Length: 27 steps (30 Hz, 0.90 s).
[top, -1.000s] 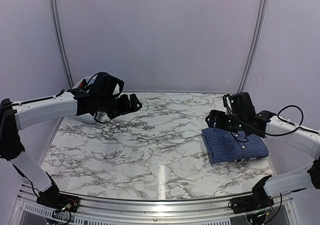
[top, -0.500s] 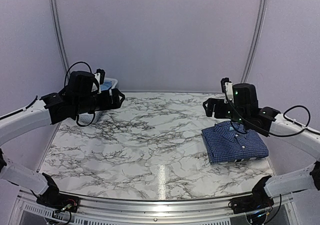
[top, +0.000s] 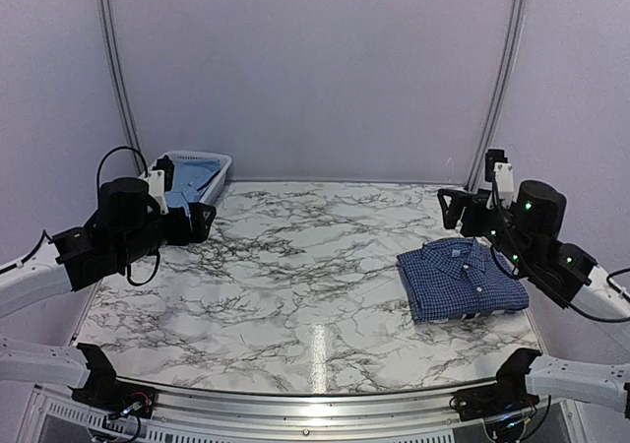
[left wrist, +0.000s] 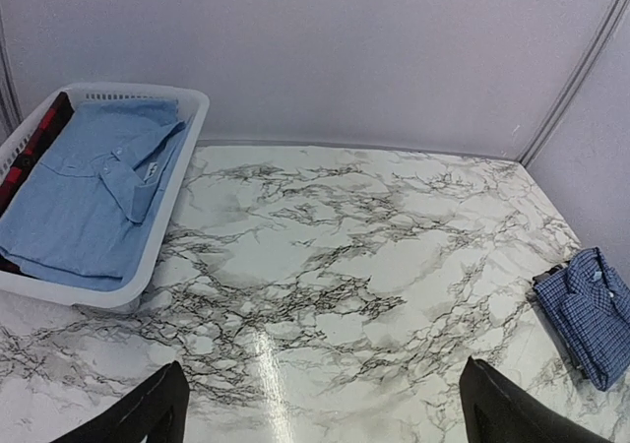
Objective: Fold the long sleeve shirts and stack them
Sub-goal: Reset both arms
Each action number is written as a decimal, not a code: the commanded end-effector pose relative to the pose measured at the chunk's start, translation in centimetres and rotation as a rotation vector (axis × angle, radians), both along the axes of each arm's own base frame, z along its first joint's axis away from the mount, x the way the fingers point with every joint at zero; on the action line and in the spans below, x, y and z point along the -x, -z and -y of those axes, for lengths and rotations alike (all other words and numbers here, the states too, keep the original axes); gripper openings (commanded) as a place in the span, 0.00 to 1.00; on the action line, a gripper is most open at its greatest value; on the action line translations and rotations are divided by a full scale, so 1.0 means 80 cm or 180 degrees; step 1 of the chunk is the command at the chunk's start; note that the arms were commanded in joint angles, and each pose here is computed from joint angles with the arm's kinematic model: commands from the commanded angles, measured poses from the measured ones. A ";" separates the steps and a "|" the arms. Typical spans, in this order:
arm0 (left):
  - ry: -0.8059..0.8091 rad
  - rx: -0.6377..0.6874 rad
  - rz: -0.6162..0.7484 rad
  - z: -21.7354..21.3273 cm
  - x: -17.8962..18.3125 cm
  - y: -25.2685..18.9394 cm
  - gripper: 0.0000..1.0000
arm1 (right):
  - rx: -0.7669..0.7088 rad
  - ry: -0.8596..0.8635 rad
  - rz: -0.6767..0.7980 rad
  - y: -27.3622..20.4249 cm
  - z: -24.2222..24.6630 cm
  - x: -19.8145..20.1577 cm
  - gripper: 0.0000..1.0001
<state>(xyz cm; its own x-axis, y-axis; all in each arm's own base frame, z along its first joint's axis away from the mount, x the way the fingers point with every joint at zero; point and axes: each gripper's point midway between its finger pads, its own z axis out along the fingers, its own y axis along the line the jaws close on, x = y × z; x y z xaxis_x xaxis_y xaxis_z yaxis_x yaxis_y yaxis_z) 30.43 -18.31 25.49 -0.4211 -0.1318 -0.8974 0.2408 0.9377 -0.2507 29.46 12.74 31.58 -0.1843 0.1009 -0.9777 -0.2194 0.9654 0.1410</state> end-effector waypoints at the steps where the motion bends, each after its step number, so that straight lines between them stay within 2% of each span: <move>1: -0.0020 0.0016 0.0401 -0.015 0.010 -0.016 0.99 | -0.0008 0.0223 0.0128 0.002 0.030 0.021 0.98; 7: -0.0167 0.0018 0.0597 -0.042 0.026 -0.011 0.99 | -0.0079 0.0241 0.0390 -0.017 0.042 0.036 0.99; 27: -0.0262 0.0107 0.0625 -0.048 0.026 -0.009 0.99 | 0.0062 0.0087 0.0241 -0.004 0.025 0.027 0.99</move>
